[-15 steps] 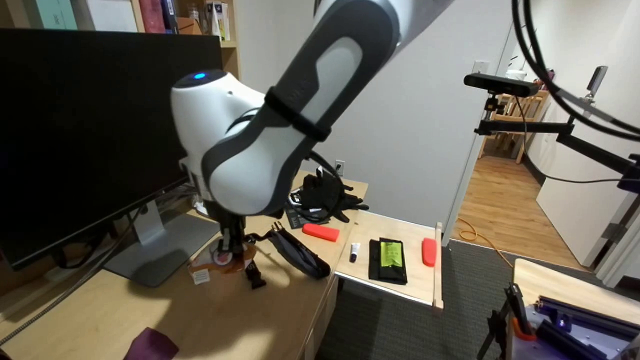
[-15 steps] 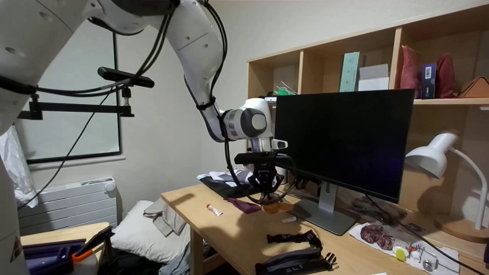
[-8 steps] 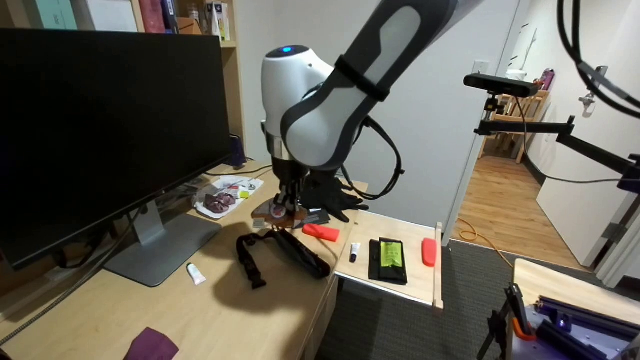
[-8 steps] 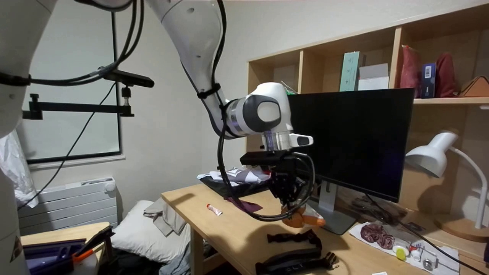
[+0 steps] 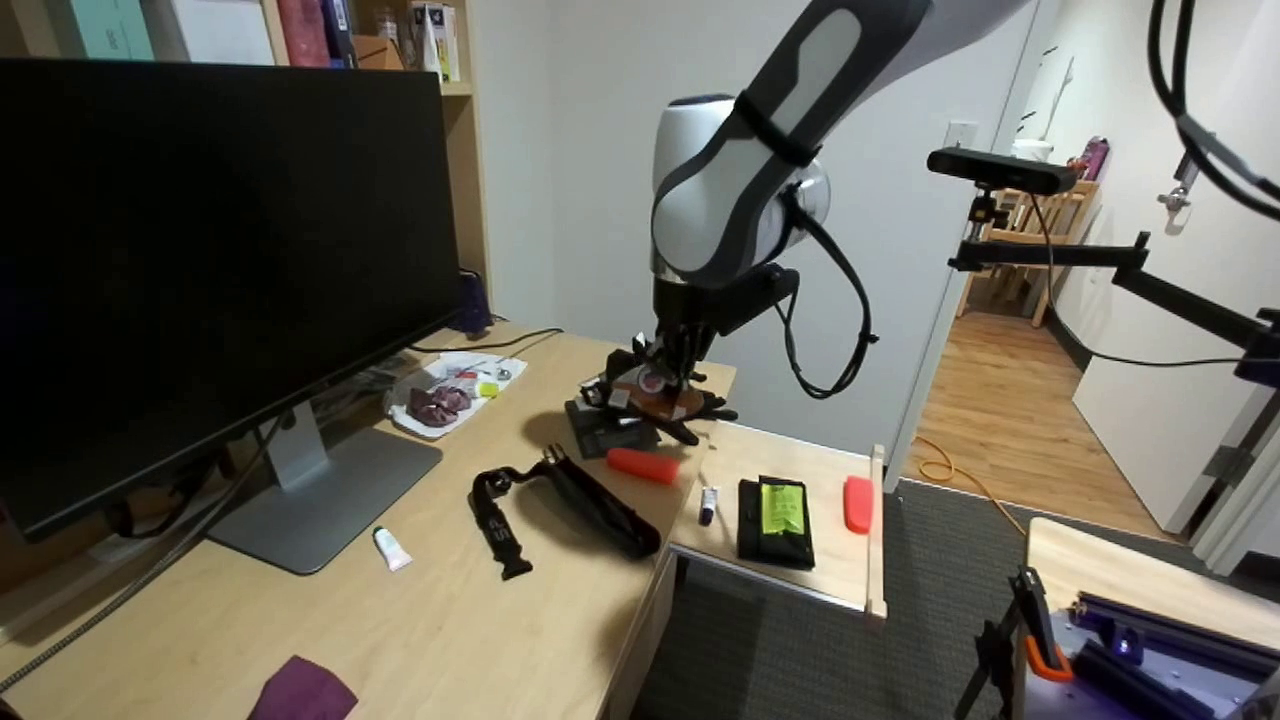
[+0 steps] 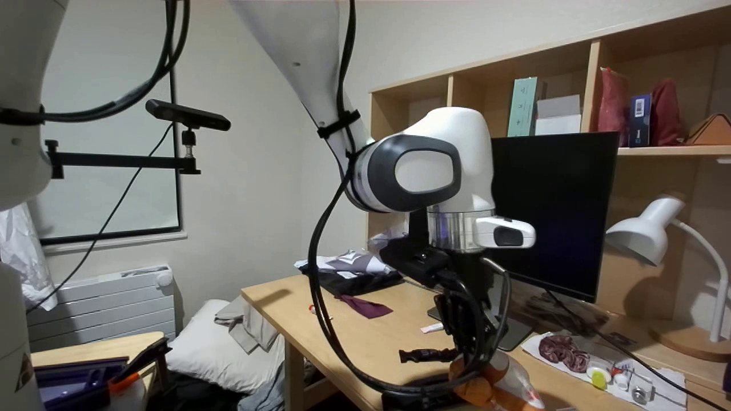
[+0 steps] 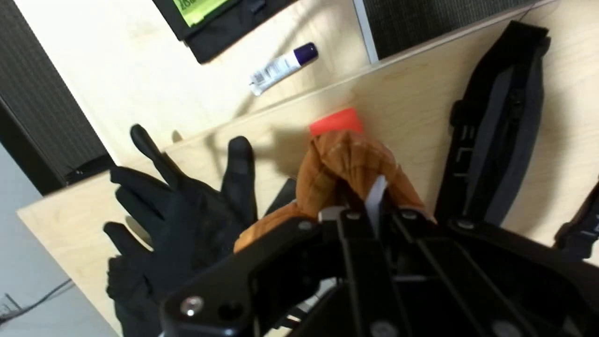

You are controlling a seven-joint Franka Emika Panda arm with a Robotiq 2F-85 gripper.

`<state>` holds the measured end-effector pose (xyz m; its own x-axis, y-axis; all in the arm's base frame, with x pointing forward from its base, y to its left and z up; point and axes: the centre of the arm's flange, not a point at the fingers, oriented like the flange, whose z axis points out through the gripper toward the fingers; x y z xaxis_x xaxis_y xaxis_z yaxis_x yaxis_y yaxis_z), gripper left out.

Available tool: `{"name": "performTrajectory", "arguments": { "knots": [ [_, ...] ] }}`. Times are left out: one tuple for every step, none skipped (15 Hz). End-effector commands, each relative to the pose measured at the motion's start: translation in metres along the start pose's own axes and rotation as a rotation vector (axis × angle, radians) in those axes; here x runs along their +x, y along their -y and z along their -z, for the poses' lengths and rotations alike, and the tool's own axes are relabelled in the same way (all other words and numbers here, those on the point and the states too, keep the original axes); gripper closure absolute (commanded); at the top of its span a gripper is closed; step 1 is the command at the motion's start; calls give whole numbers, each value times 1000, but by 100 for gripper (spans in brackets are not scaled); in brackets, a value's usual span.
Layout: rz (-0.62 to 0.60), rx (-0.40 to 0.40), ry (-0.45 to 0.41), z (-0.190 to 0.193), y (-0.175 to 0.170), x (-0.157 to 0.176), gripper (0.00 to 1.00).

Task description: Move the white tube to the left then put the brown doll on the open drawer

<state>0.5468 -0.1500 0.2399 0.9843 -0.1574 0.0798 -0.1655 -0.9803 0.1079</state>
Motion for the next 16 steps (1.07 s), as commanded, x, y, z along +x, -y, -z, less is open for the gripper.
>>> {"name": "performTrajectory", "arguments": {
  "knots": [
    [-194, 39, -18, 9, -25, -16, 92],
    [-243, 50, -25, 11, -26, -17, 92],
    [-154, 24, 3, 0, -29, -6, 91],
    [-185, 29, 1, 2, -31, -7, 91],
    [-202, 33, -1, 3, -31, -7, 91],
    [-209, 35, -2, 4, -31, -8, 91],
    [-213, 37, -3, 5, -30, -8, 91],
    [-215, 37, -3, 5, -30, -8, 91],
    [-217, 37, -3, 5, -30, -8, 91],
    [-217, 37, -3, 5, -30, -8, 92],
    [-258, 46, 15, 9, -25, -3, 92],
    [-281, 52, 17, 10, -26, -2, 92],
    [-318, 57, 16, 10, -31, -1, 92],
    [-362, 62, 10, 8, -37, -1, 92],
    [-426, 70, 7, 6, -47, -2, 92],
    [-463, 80, 15, 5, -54, -3, 92]
  ]
}}
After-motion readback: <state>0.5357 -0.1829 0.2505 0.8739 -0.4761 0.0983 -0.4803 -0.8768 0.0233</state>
